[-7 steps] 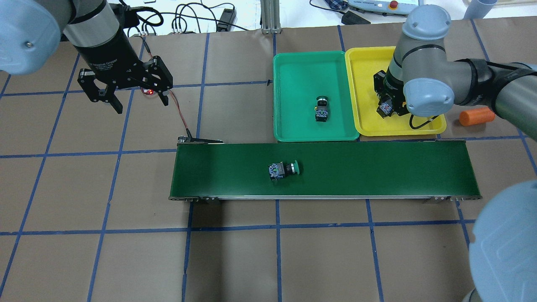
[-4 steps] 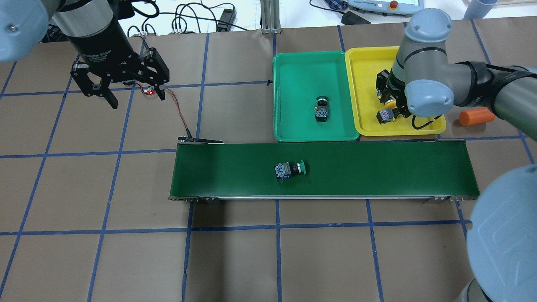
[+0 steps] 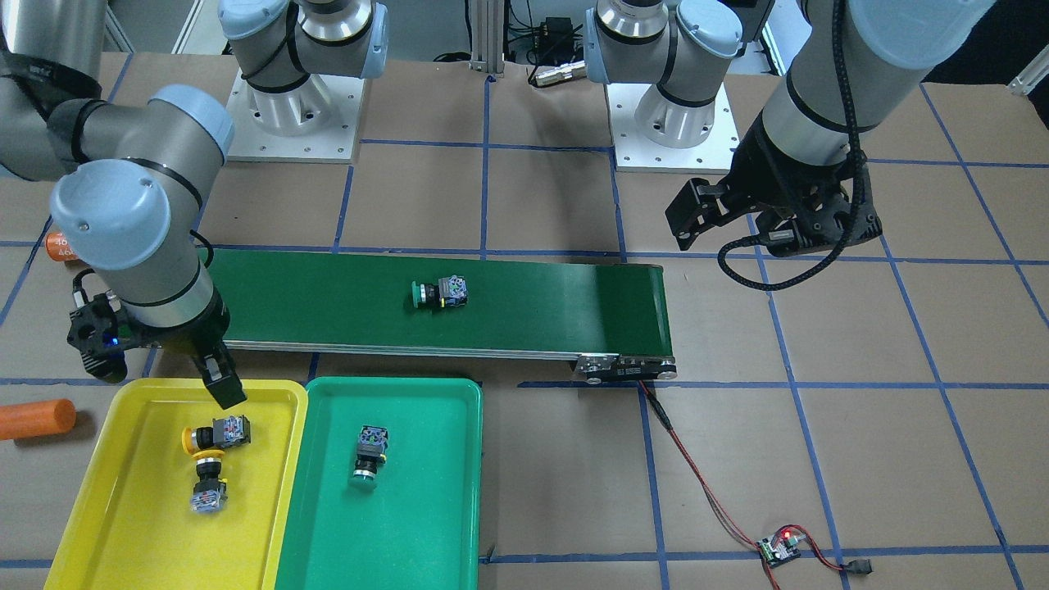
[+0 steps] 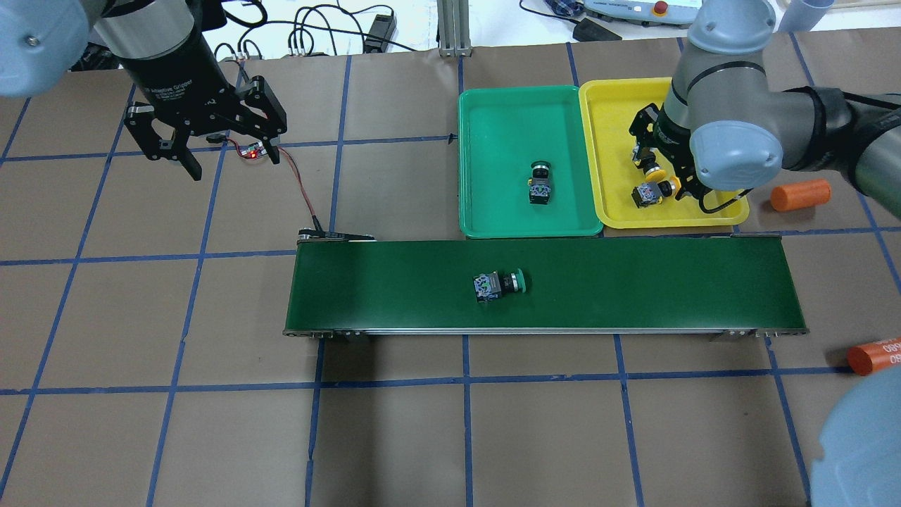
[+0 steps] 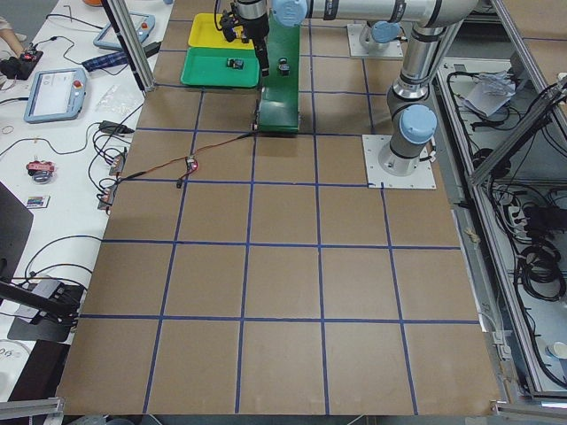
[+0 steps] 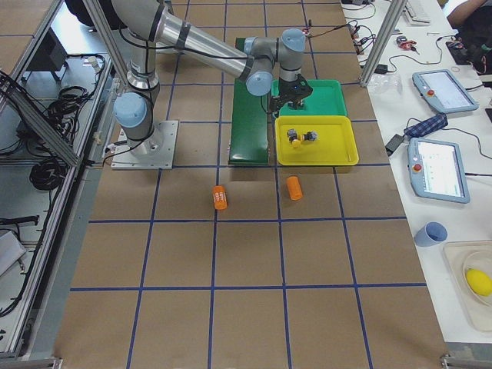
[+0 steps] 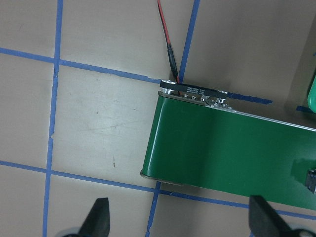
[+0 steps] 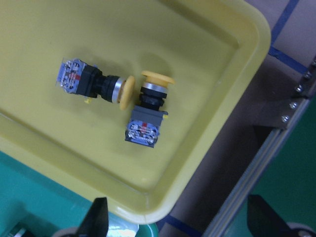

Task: Sort buttons by color to trays
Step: 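Move the right gripper back to the belt and grasp the green button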

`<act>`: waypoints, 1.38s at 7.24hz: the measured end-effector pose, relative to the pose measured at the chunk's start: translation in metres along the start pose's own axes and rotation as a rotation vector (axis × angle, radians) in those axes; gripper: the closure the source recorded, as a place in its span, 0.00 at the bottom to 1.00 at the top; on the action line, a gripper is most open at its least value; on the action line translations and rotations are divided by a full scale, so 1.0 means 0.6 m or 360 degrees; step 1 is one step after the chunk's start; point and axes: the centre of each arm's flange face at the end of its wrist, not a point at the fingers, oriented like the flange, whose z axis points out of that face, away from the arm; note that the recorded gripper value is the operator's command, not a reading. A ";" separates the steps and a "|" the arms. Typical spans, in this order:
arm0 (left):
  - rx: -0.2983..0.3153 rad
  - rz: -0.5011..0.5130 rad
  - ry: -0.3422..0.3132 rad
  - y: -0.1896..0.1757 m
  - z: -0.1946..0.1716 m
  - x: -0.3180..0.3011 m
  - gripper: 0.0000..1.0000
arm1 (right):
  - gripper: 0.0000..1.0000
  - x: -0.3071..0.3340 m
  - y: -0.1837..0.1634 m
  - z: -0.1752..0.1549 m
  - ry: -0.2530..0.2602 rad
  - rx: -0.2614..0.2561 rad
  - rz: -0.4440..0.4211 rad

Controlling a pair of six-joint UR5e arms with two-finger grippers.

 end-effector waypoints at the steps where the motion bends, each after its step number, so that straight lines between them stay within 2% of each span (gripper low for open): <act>1: 0.0003 -0.0001 -0.0001 -0.002 -0.001 0.000 0.00 | 0.00 0.001 0.053 -0.025 0.0015 -0.0014 0.0022; 3: 0.0014 -0.0002 -0.0008 -0.005 -0.006 -0.001 0.00 | 0.00 -0.002 0.161 -0.043 0.0032 -0.0026 0.0120; 5: 0.0020 -0.0002 -0.0010 -0.007 -0.009 -0.001 0.00 | 0.00 0.005 0.239 -0.040 0.0037 -0.0099 0.0250; 7: 0.0023 -0.0002 -0.0010 -0.010 -0.010 -0.001 0.00 | 0.00 0.010 0.265 -0.021 0.0057 -0.0169 0.0316; 10: 0.0025 -0.0002 -0.0012 -0.009 -0.011 -0.002 0.00 | 0.00 0.021 0.285 0.018 0.0115 -0.0265 0.0335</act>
